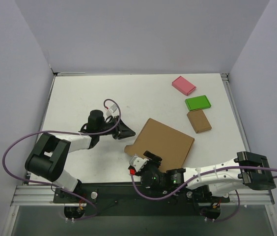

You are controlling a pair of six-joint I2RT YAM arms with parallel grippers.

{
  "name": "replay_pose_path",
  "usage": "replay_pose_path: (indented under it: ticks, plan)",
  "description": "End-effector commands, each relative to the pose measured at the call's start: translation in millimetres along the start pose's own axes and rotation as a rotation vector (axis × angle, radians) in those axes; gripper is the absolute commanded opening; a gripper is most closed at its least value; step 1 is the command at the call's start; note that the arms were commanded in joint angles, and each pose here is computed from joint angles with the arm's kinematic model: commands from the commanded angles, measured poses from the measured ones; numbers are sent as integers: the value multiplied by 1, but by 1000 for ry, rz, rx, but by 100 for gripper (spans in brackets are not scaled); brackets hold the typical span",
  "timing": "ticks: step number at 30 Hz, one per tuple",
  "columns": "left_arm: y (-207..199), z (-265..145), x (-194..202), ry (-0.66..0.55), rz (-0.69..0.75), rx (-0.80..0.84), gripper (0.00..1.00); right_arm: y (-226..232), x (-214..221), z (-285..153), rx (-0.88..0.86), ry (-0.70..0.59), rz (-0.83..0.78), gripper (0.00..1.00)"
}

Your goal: Fold the paper box

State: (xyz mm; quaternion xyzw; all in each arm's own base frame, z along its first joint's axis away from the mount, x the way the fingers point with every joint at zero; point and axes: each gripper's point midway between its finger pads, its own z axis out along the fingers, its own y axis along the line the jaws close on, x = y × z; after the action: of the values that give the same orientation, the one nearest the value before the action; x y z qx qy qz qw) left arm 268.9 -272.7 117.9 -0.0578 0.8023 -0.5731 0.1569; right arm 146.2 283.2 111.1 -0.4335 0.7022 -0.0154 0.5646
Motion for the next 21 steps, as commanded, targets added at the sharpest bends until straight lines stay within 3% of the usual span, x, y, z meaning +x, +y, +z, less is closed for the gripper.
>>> replay_pose_path:
  ticks: [1,2,8,11,12,13,15,16,21]
  plan:
    - [-24,-5,7,34,41,62,31,-2,-20,0,27,-38,37,62]
    - [-23,-5,6,31,37,57,31,-2,-19,1,30,-34,29,70]
    - [-17,-5,5,38,51,25,36,-6,-12,1,54,-12,-19,89]
    - [-12,-7,-2,24,88,-20,53,-19,-14,-5,71,-13,66,98]
    - [-11,-9,-6,18,144,-33,58,-23,-16,-6,70,-5,110,99]
    - [-9,-10,-12,9,149,-87,64,-38,-29,-5,96,-4,259,100]
    - [-6,-14,-22,-8,275,-152,68,-53,-19,-7,89,104,324,100]
    - [-5,-18,-33,-36,294,-225,70,-61,-35,-9,91,98,450,98]
    - [-12,-37,-65,-139,432,-330,76,-100,-31,-20,159,155,661,98]
